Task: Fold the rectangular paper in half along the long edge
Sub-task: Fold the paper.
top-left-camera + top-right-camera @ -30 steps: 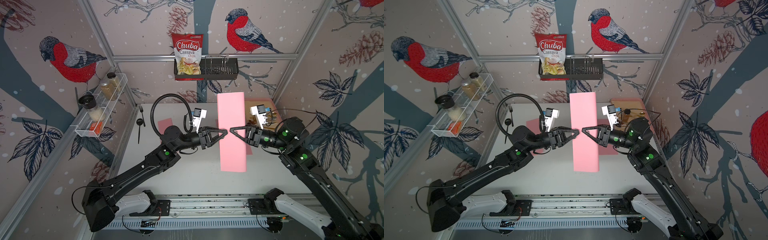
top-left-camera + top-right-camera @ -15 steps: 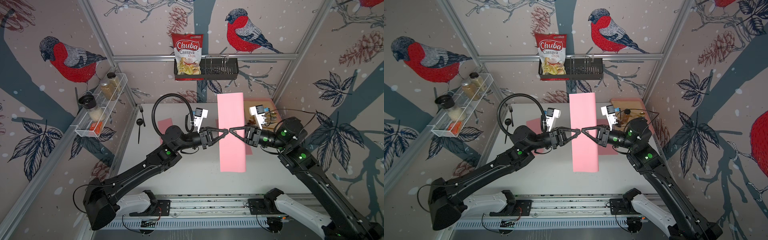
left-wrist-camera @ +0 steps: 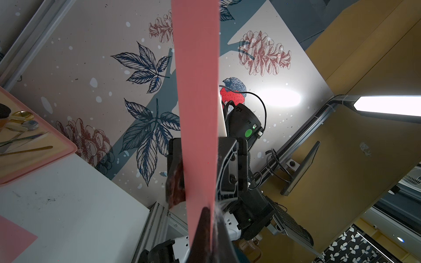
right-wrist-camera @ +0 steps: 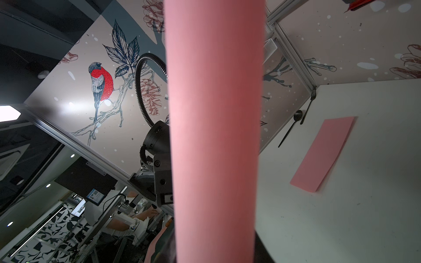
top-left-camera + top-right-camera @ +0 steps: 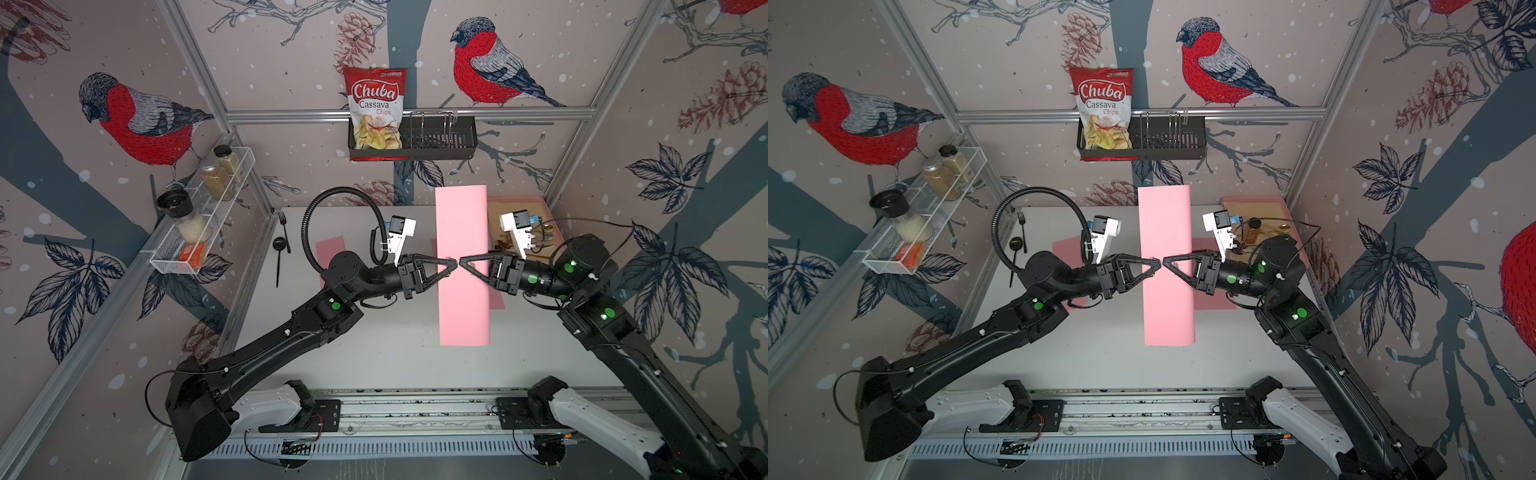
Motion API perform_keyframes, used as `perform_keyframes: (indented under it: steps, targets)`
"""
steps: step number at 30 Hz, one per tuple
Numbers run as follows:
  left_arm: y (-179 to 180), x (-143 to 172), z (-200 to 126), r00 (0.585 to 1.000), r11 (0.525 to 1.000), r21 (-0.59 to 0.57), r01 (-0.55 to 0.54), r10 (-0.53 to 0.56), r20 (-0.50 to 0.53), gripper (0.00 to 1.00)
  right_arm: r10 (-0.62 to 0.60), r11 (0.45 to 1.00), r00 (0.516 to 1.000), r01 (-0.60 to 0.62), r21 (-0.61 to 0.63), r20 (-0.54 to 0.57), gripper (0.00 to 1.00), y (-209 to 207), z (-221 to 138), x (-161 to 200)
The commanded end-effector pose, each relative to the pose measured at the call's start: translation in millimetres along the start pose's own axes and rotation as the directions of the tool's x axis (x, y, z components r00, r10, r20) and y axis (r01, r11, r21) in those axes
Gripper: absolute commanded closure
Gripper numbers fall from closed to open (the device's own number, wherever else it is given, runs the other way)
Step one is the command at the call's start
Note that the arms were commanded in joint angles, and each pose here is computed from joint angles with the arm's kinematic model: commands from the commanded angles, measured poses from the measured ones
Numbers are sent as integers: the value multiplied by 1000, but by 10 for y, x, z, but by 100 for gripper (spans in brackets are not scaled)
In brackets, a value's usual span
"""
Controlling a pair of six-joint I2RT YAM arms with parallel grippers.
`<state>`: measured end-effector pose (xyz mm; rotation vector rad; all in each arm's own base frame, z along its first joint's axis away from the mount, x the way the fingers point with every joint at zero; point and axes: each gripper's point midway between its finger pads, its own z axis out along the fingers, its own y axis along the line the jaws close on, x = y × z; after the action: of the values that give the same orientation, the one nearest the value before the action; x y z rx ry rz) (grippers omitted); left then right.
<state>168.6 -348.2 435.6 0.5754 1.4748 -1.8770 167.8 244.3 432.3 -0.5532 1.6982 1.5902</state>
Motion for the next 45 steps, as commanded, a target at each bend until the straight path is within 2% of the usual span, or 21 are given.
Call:
perform_keyframes:
  steps: [1, 8, 13, 20, 40, 45]
  targets:
    - [-129, -70, -1, 998, 998, 37, -51, 50, 23, 100, -28, 1000, 1000, 28, -4, 3, 66, 42, -28, -19]
    - [-155, -94, -12, 998, 998, 34, -61, 60, 31, 100, -27, 1000, 1000, 27, 1, 3, 67, 53, -66, -27]
    - [-148, -92, -11, 998, 998, 32, -63, 62, 30, 100, -30, 1000, 1000, 30, -4, 8, 75, 81, -79, -45]
    - [-153, -91, -17, 998, 998, 29, -63, 62, 28, 100, -30, 1000, 1000, 30, -9, 8, 80, 92, -79, -51]
    - [-118, -92, -1, 998, 998, 21, -55, 55, 28, 100, -30, 999, 999, 30, -17, 12, 80, 106, -78, -61]
    - [-88, -69, 13, 999, 999, 18, -45, 44, 19, 90, -28, 999, 1000, 28, -17, 12, 81, 90, -64, -58]
